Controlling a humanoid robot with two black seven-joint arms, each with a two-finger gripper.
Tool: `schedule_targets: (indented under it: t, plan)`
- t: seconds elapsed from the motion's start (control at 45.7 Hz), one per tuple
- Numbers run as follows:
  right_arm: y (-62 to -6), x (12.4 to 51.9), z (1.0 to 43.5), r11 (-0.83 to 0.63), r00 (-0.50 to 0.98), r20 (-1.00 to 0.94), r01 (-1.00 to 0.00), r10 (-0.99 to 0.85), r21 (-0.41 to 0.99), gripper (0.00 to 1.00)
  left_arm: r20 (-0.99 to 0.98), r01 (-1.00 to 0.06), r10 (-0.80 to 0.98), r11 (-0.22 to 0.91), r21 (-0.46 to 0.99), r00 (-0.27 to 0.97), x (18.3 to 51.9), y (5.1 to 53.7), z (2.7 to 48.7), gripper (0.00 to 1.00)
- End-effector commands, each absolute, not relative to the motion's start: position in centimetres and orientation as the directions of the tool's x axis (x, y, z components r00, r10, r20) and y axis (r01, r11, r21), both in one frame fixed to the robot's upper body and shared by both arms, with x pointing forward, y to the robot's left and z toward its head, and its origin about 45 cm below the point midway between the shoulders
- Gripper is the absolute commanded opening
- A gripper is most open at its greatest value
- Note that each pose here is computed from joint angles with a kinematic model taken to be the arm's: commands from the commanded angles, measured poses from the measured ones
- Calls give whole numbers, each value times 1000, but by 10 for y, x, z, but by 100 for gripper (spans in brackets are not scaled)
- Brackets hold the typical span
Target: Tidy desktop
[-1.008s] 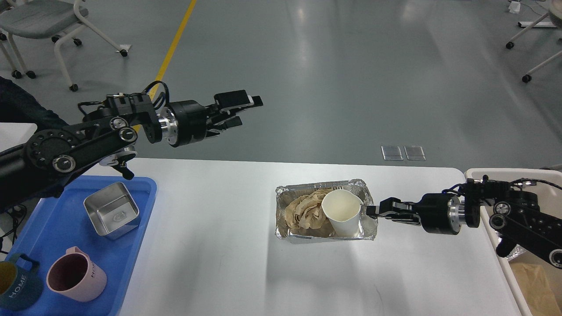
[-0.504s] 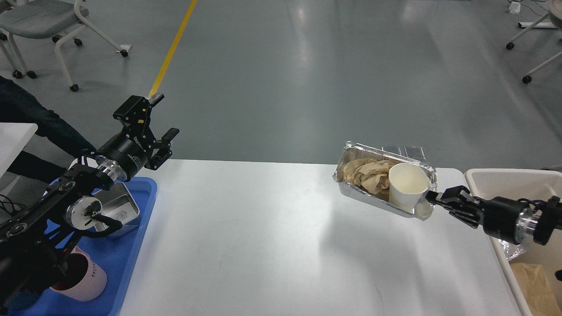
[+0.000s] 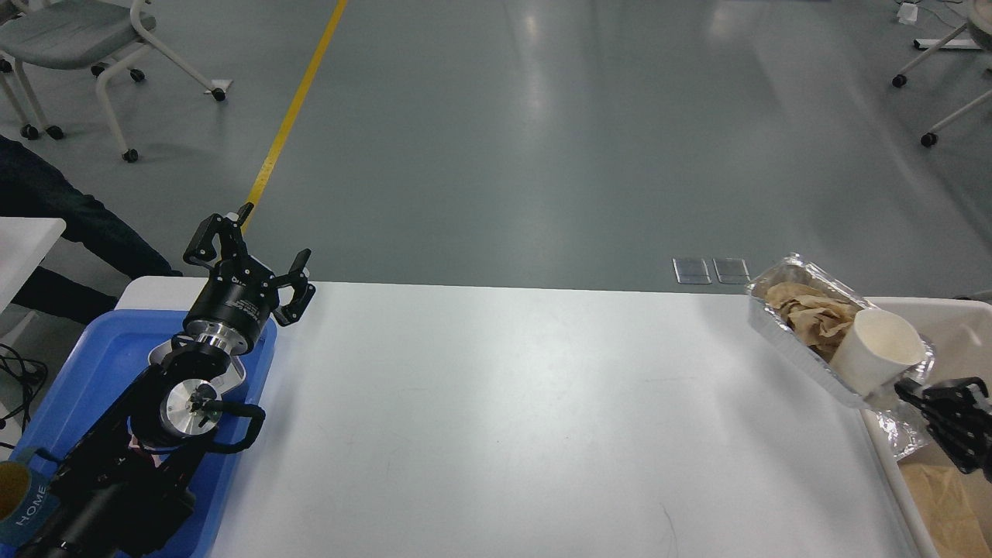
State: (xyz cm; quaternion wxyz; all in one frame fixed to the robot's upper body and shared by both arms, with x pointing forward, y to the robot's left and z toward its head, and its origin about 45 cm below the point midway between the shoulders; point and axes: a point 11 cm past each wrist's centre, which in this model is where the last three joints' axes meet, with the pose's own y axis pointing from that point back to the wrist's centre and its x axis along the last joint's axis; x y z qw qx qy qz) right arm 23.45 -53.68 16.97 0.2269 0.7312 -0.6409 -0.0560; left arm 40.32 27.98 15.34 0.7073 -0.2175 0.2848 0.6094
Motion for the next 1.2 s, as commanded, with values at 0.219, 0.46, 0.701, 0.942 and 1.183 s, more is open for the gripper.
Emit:
schedule_targets:
  t: [0.219,0.46,0.701,0.942,1.183]
  plan:
    - [-605,185,156,248,-211,136,-890,-968,381,100,-674,-985,735,162,66,76,394,280,141,96]
    - [-600,199,163,237,-207,121,-909,-971,342,100,-683,-983,726,170,64,81,394,274,140,96]
    - [-540,306,197,164,-170,-138,-985,-976,60,100,-686,-987,725,148,62,66,393,281,141,96]
    - [-464,377,207,163,-122,-370,-983,-921,-83,100,-724,-995,689,83,50,21,390,294,139,96]
    - [-356,409,168,123,-104,-574,-992,-812,6,100,-705,-995,709,45,88,-30,386,306,133,96]
